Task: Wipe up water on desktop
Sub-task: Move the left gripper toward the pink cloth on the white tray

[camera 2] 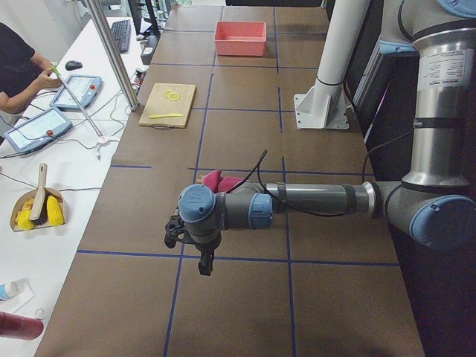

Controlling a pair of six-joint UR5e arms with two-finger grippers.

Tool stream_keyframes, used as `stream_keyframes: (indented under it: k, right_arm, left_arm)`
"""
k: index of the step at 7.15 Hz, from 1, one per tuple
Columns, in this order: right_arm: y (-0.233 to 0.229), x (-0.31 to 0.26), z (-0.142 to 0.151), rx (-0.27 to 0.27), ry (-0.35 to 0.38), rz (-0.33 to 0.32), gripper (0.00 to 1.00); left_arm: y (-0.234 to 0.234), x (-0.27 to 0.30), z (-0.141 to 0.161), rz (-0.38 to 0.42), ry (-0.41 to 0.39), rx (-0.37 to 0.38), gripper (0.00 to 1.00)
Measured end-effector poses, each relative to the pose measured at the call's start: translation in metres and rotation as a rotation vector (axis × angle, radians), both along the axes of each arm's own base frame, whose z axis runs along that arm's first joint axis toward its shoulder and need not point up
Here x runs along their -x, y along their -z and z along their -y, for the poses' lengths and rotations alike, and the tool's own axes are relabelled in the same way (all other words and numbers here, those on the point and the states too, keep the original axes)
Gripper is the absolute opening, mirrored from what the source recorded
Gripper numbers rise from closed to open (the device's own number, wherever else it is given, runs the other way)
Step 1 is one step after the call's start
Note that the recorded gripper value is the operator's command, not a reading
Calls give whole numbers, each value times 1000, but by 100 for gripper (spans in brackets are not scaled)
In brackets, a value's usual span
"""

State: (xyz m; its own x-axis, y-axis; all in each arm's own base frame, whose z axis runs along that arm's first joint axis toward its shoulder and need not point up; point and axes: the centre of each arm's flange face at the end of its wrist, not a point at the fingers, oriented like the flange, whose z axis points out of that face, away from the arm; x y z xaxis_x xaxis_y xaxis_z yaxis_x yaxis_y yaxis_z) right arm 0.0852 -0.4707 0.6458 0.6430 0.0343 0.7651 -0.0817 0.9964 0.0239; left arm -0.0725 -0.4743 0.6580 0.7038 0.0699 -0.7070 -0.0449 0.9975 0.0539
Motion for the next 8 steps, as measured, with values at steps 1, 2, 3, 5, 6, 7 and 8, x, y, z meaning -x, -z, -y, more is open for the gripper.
stream_keyframes:
  k: [1, 2, 3, 5, 6, 7, 8]
  right_arm:
    - [0, 0, 0, 0, 0, 1, 100]
    - [1, 0, 0, 0, -1, 1, 100]
    - [1, 0, 0, -1, -1, 2, 100]
    - [2, 0, 1, -5, -1, 2, 100]
    - [3, 0, 1, -5, -1, 3, 100]
    - [3, 0, 1, -6, -1, 3, 100]
    - [3, 1, 1, -5, 0, 3, 100]
  left_arm:
    - [15, 0, 3, 1, 0, -31, 100]
    - [39, -1, 5, 1, -1, -77, 100]
    - [66, -6, 7, -14, 3, -115, 100]
    - [121, -36, 9, -114, 30, -126, 100]
    - [145, -58, 10, -169, 45, -120, 100]
    - [162, -84, 12, -210, 54, -113, 100]
    - [170, -112, 14, -239, 50, -100, 100]
